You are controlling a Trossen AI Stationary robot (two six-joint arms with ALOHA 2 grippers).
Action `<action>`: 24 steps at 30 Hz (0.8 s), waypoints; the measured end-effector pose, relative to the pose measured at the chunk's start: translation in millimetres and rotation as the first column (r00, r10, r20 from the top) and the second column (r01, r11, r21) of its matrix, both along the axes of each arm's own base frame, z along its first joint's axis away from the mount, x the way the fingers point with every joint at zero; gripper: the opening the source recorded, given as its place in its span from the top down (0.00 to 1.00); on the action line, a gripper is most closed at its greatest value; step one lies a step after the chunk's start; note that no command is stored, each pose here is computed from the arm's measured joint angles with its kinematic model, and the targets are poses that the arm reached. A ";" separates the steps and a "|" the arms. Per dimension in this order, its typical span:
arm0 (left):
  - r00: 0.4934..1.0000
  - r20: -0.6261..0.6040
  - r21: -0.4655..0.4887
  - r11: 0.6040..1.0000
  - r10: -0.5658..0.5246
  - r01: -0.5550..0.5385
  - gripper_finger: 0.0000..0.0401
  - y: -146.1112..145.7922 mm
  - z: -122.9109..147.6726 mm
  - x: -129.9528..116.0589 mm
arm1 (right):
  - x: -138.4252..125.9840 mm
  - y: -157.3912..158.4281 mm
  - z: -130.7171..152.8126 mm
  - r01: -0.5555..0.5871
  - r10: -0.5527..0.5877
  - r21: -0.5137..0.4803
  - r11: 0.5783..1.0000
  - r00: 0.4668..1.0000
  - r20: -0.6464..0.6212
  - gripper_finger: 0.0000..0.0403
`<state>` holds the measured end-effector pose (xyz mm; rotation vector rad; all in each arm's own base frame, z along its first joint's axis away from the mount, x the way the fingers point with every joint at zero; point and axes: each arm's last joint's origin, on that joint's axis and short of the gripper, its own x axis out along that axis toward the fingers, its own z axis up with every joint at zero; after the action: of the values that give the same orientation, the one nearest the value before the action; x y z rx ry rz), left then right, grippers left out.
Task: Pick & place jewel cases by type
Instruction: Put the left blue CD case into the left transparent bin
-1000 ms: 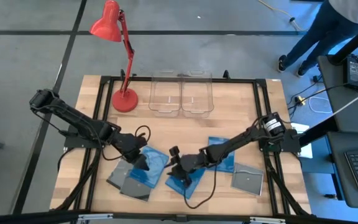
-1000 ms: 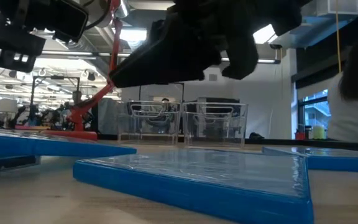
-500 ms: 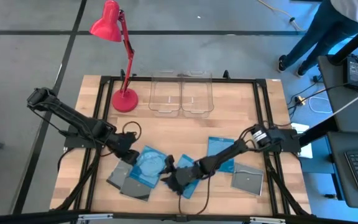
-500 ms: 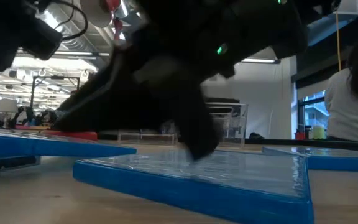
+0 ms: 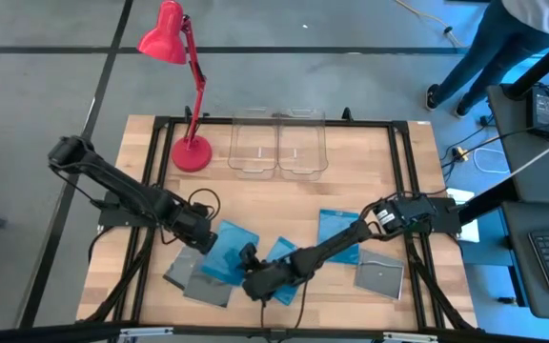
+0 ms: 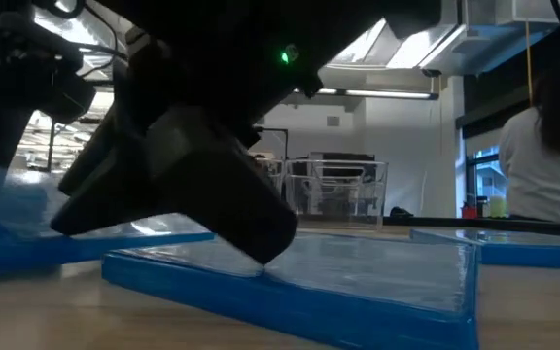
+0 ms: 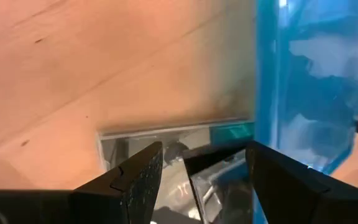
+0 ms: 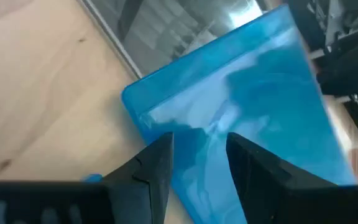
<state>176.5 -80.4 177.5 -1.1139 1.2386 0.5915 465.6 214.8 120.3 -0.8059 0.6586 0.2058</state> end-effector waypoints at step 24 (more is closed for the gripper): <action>0.993 0.098 -0.064 0.996 0.064 -0.058 0.44 6.1 -8.0 27.8 | -2.1 3.3 8.1 0.046 -0.044 0.028 0.999 0.996 -0.075 0.62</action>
<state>204.4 -74.4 169.6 -1.2222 1.1459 0.5400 463.6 218.0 128.3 -0.7570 0.7417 0.2045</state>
